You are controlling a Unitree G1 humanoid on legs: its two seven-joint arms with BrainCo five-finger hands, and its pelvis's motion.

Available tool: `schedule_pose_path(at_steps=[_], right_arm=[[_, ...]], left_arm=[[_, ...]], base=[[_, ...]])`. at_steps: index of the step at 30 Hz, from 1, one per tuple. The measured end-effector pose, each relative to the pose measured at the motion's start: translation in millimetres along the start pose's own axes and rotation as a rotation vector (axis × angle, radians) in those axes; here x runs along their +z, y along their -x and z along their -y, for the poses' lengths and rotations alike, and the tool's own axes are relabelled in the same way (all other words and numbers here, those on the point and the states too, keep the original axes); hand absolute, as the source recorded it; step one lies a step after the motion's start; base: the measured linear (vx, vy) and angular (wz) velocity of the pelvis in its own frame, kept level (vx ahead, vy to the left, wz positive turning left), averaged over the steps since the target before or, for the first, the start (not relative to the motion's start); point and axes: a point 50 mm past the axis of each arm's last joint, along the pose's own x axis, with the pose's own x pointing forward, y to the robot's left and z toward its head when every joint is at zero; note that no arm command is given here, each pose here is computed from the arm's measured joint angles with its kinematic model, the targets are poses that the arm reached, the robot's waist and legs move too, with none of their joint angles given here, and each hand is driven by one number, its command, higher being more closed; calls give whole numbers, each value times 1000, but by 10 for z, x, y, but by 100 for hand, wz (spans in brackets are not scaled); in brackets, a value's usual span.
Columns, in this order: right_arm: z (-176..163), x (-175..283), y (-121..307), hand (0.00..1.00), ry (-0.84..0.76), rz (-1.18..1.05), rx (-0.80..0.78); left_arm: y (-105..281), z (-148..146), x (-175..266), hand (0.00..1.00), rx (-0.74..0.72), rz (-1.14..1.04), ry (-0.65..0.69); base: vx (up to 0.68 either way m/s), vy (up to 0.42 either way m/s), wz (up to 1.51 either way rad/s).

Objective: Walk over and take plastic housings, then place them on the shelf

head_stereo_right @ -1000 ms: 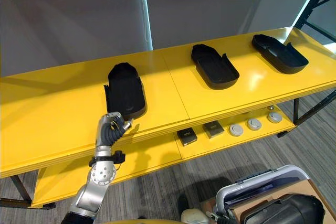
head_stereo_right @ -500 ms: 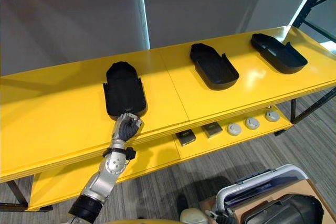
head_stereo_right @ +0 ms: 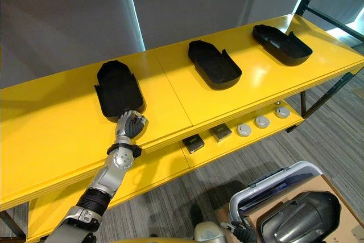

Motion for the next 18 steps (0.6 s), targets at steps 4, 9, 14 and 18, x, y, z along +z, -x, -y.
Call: schedule_pose_path(at_steps=[4,9,14,18], right_arm=[[1,-2,0,0,1,-1,-2],[21,-4,-1,0,-13,-3,-13],[45,-47,-8,0,-13,-34,-22],[67,-71,-6,0,-8,-51,-25]], left_arm=[[-2,-7,15,100,4,4,7],[25,-246,345,100,108,133,134],[223,-733,688,100,293,344,384],[439,-1273,373,100,593,289,539]], base=[[0,3,1],[-7,15,10],[-56,16,18],[-50,-19,13]])
